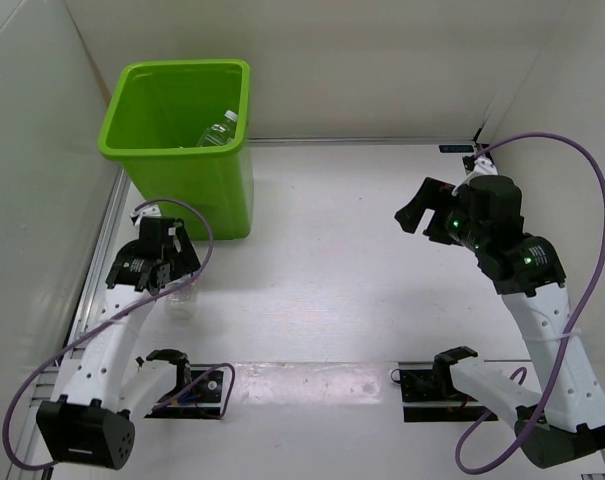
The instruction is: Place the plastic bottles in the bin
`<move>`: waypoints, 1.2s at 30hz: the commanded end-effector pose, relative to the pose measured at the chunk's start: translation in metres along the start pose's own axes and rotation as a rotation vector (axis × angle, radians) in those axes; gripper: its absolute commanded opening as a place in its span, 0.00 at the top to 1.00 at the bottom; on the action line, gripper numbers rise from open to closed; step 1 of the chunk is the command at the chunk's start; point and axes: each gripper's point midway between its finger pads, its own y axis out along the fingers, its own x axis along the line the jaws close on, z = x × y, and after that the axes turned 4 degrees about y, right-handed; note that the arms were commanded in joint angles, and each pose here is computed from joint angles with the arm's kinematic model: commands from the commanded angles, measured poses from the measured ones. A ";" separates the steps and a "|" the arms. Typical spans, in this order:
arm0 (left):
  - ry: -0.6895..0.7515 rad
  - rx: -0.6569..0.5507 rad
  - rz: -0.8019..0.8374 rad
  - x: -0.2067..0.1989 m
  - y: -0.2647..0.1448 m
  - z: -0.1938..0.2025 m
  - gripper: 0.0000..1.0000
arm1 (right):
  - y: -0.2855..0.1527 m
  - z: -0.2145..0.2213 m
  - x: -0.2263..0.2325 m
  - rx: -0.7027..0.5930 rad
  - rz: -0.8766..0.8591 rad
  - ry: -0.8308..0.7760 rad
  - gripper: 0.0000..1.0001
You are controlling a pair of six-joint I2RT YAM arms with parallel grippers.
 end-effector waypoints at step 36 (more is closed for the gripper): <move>-0.222 0.196 0.085 -0.033 0.081 0.066 0.42 | -0.032 -0.027 0.002 -0.100 0.037 -0.067 0.10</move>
